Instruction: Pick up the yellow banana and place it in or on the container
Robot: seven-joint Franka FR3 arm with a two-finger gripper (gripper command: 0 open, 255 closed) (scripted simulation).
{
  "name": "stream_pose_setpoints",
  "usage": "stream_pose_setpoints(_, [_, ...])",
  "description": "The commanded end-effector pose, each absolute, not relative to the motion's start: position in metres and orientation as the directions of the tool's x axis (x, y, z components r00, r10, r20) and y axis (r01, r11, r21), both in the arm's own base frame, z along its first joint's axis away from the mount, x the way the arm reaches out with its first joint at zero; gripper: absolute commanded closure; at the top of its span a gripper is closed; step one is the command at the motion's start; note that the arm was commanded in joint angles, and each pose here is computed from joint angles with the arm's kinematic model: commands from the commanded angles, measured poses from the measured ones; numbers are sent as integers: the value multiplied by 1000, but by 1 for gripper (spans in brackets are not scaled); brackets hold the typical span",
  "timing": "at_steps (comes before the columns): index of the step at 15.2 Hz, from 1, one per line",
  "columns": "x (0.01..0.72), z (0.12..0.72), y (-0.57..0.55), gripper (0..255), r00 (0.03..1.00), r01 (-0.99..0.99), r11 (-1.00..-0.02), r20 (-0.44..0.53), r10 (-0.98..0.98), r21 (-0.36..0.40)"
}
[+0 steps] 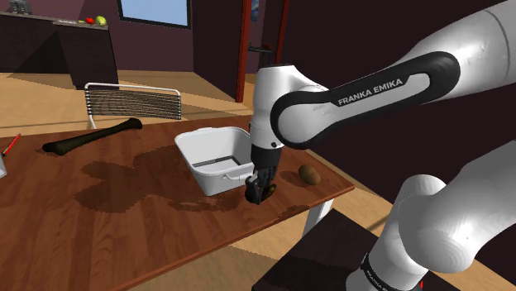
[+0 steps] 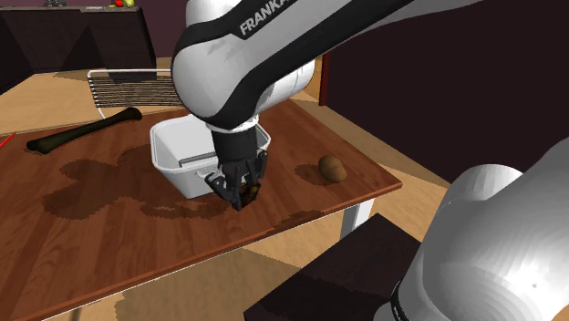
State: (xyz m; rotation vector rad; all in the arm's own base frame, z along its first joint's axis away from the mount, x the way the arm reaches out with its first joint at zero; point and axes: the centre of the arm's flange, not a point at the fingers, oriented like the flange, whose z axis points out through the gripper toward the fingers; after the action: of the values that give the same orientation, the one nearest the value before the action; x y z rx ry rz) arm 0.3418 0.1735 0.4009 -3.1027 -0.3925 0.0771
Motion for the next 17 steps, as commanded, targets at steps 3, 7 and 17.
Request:
stream_pose_setpoints(3, [343,424,173,255,967,249,-968,-44,249,-19])
stream_pose_setpoints(7, [343,445,173,255,967,249,-968,-44,249,-19])
stream_pose_setpoints(17, [343,497,173,255,967,249,-968,-44,249,-19])
